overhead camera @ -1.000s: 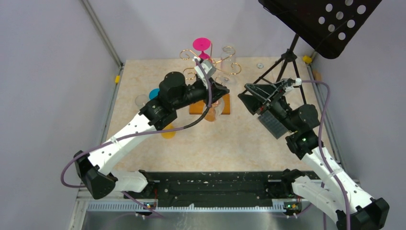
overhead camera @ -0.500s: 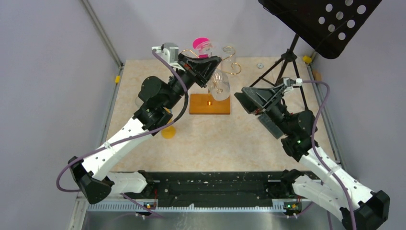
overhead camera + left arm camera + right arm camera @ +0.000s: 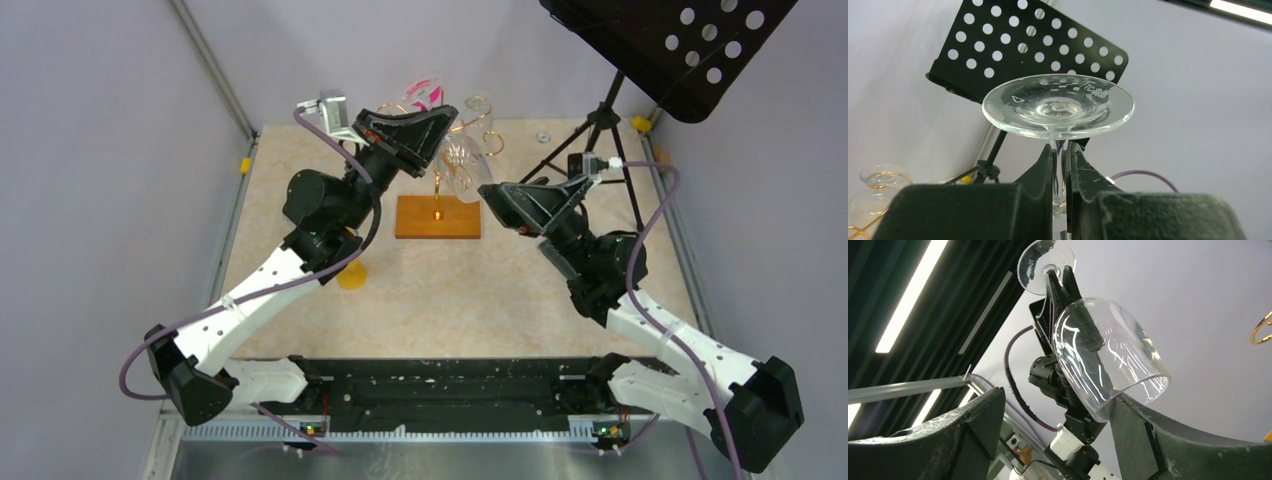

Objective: Take the wine glass off the wine glass rack

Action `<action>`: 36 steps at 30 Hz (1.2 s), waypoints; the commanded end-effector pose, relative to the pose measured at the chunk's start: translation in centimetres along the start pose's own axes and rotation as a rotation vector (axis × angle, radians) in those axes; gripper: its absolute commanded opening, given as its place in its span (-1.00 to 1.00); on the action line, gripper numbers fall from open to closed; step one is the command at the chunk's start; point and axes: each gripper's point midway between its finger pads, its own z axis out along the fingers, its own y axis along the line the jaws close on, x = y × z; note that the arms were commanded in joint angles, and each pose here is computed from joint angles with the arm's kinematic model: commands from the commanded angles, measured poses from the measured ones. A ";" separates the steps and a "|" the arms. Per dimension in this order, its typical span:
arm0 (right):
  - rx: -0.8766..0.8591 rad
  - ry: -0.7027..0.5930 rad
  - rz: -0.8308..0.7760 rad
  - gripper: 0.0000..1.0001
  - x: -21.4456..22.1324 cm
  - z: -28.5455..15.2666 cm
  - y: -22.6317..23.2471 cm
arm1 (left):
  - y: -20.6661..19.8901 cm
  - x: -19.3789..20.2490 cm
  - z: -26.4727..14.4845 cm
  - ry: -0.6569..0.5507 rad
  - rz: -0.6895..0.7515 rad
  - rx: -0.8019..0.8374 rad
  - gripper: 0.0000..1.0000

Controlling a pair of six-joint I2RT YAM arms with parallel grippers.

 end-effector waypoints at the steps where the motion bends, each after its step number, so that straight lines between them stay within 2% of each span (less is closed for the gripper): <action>1: -0.237 0.021 -0.068 0.43 0.4 0.3 5.4 | -2.8 -3.3 -0.3 -0.105 -0.073 0.088 -1.00; 6: -0.356 0.040 -0.057 0.14 0.8 0.1 7.3 | -3.5 -4.2 -0.9 -0.131 -0.125 0.105 -1.00; 12: -0.430 0.069 -0.065 -0.09 1.6 0.6 8.1 | -4.0 -4.7 -1.7 -0.169 -0.185 0.138 -1.00; 19: -0.400 0.076 -0.083 -0.31 2.0 1.4 7.5 | -4.7 -4.7 -2.4 -0.172 -0.187 0.182 -1.00; 22: -0.385 0.070 -0.096 -0.47 1.9 1.7 7.4 | -4.3 -4.5 -2.6 -0.177 -0.198 0.169 -1.00; 29: -0.329 0.069 -0.111 -1.00 1.9 2.4 6.5 | -4.5 -4.2 -3.0 -0.165 -0.185 0.184 -1.00; 32: -0.315 0.060 -0.112 -1.00 1.7 2.5 6.2 | -4.6 -4.3 -3.2 -0.165 -0.177 0.185 -0.99; 33: -0.313 0.058 -0.112 -1.00 1.7 2.5 6.1 | -4.6 -4.4 -3.3 -0.167 -0.174 0.186 -0.90; 36: -0.309 0.048 -0.116 -1.00 1.5 2.6 6.0 | -4.6 -4.4 -3.6 -0.167 -0.172 0.180 -0.47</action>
